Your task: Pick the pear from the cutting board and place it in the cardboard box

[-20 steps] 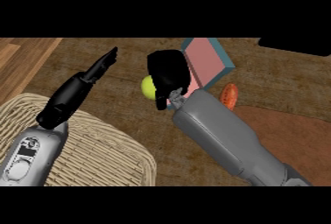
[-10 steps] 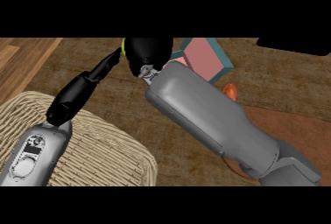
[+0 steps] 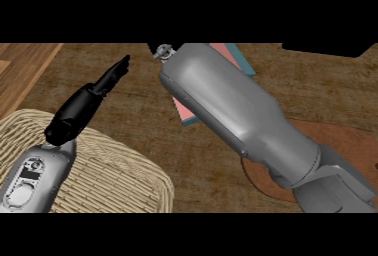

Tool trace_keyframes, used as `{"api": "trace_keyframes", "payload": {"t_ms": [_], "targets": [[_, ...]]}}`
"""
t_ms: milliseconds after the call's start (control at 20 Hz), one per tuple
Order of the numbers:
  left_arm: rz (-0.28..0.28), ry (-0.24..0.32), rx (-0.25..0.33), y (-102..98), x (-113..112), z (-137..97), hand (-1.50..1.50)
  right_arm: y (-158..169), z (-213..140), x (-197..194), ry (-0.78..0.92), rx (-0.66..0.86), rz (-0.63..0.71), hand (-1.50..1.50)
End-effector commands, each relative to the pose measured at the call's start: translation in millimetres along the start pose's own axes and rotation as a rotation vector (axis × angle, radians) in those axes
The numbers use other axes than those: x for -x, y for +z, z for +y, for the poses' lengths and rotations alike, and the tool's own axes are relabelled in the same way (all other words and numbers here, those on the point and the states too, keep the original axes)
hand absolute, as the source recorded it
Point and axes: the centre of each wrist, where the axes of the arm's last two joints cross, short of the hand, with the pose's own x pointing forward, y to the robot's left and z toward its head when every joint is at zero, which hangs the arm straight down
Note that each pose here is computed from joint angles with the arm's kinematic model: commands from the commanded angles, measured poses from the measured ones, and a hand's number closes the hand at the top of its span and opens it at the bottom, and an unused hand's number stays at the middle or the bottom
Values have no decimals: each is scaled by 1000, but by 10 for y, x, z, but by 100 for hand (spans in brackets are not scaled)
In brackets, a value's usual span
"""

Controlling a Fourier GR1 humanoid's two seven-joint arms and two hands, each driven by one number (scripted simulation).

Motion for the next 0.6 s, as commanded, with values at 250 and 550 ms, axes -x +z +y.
{"api": "trace_keyframes", "payload": {"t_ms": [250,550], "targets": [[50,57,-49,107,131,-79,0,-231,249,148,68,-75,229,150],[53,37,-68,155,157,-41,0,-385,400,368,80,-385,306,150]]}}
